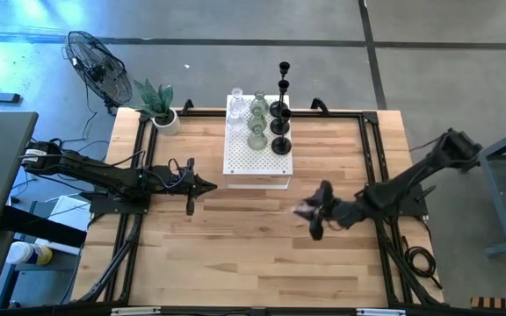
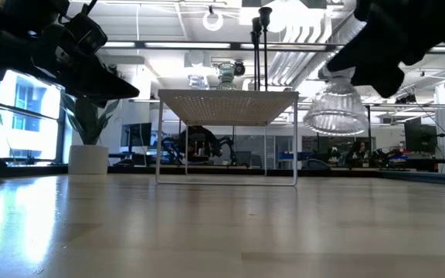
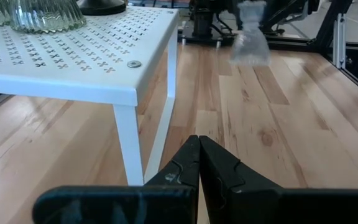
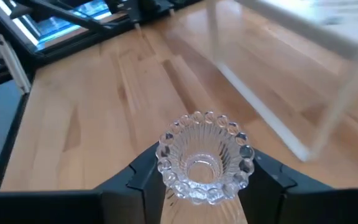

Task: Pick & Place candle stick holders
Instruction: Put the transparent candle holder on the shelf aligned with the transparent candle holders

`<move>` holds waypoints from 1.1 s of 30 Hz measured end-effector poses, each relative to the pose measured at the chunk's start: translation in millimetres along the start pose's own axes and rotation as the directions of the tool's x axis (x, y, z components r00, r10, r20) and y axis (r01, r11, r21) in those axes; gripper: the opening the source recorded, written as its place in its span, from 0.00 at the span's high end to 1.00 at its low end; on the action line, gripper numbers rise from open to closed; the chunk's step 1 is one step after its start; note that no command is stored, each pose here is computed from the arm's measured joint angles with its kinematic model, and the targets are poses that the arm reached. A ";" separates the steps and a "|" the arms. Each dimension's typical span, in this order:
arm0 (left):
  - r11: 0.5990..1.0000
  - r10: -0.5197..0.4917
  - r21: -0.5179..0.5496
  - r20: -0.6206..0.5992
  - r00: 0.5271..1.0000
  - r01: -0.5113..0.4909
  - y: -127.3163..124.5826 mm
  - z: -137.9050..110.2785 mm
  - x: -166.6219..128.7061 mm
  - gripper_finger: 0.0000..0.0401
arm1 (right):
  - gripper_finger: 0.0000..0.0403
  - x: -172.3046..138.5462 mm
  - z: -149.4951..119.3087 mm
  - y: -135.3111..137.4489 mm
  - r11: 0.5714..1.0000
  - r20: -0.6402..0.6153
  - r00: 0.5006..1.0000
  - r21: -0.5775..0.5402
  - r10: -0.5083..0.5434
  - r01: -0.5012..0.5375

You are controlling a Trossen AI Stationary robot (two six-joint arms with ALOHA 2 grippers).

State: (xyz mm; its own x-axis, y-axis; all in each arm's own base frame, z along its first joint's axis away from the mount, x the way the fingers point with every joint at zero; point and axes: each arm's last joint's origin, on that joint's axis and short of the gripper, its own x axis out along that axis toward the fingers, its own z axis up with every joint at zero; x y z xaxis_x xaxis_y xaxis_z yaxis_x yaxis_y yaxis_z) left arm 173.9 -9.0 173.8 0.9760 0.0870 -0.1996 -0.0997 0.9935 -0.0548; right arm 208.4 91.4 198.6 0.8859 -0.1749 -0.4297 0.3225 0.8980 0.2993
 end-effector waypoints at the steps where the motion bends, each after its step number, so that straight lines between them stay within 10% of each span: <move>1: 1.000 -0.001 0.000 0.000 1.000 0.001 0.0 0.0 0.0 1.00 | 0.63 5.6 -1.5 5.4 1.000 0.004 1.000 -0.010 0.002 -0.002; 15: 0.998 -0.046 -0.032 0.016 0.999 0.047 -1.5 1.8 -0.1 1.00 | 0.63 121.2 18.7 55.5 0.985 -0.074 0.996 -0.166 -0.047 0.034; 33: 1.000 0.000 0.005 0.039 0.999 0.000 -20.0 1.2 -4.8 1.00 | 0.62 183.6 32.4 35.1 0.977 -0.062 0.998 -0.215 -0.021 0.007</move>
State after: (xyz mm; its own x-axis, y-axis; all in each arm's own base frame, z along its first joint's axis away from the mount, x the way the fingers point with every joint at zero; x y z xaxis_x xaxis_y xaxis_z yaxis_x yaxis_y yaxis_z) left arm 171.4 -29.2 177.0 0.9828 0.0895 -0.1617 -0.0987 0.9939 -0.0496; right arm 393.2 77.8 157.8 0.8563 -0.1686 -0.4881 0.2501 0.9624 0.1064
